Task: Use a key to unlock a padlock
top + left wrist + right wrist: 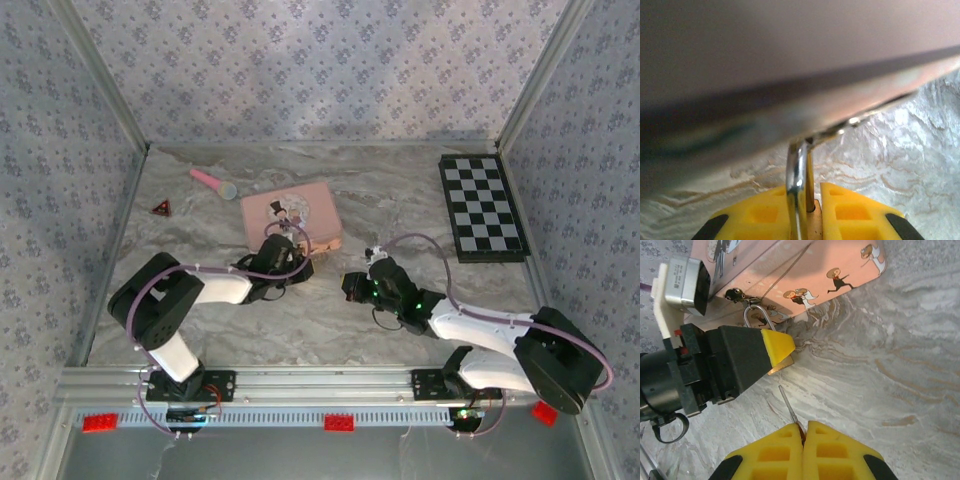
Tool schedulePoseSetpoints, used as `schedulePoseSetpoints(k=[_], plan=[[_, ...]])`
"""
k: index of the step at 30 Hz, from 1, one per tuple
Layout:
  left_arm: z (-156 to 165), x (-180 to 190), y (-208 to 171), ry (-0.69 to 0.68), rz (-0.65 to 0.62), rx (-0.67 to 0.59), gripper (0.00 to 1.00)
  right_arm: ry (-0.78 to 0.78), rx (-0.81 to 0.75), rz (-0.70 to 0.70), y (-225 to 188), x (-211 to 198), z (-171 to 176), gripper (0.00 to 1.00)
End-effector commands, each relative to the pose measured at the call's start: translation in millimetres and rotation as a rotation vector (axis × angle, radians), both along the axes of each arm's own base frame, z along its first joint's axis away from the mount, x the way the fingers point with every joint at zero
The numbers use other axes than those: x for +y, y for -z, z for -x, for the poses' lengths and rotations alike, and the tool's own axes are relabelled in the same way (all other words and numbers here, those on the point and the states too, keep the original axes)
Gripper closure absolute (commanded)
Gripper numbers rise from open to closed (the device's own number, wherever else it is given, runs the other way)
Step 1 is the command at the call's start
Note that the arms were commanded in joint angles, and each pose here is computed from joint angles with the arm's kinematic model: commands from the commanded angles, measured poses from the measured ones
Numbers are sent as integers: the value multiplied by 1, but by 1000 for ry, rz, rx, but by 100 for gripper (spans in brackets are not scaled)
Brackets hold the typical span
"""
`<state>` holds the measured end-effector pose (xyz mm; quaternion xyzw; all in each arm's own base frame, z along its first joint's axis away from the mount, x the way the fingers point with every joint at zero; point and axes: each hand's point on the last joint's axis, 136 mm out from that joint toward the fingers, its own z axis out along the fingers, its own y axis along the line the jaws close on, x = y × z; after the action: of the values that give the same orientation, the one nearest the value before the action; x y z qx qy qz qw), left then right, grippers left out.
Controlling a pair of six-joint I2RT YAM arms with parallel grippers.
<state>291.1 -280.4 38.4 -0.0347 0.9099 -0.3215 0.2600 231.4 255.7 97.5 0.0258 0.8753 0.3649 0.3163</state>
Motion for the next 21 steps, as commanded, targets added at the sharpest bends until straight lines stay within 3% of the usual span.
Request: schedulePoseSetpoints(k=[1,13,21], plan=[[4,-5,-12,-5,12,-8,92,43,-9,-33,-2,1,-1,100],[10,1,-20,-53,53,-63,82,28,-14,-23,2,3,8,100],[12,-2,-21,-69,86,-21,79,17,-5,-39,4,10,10,100]])
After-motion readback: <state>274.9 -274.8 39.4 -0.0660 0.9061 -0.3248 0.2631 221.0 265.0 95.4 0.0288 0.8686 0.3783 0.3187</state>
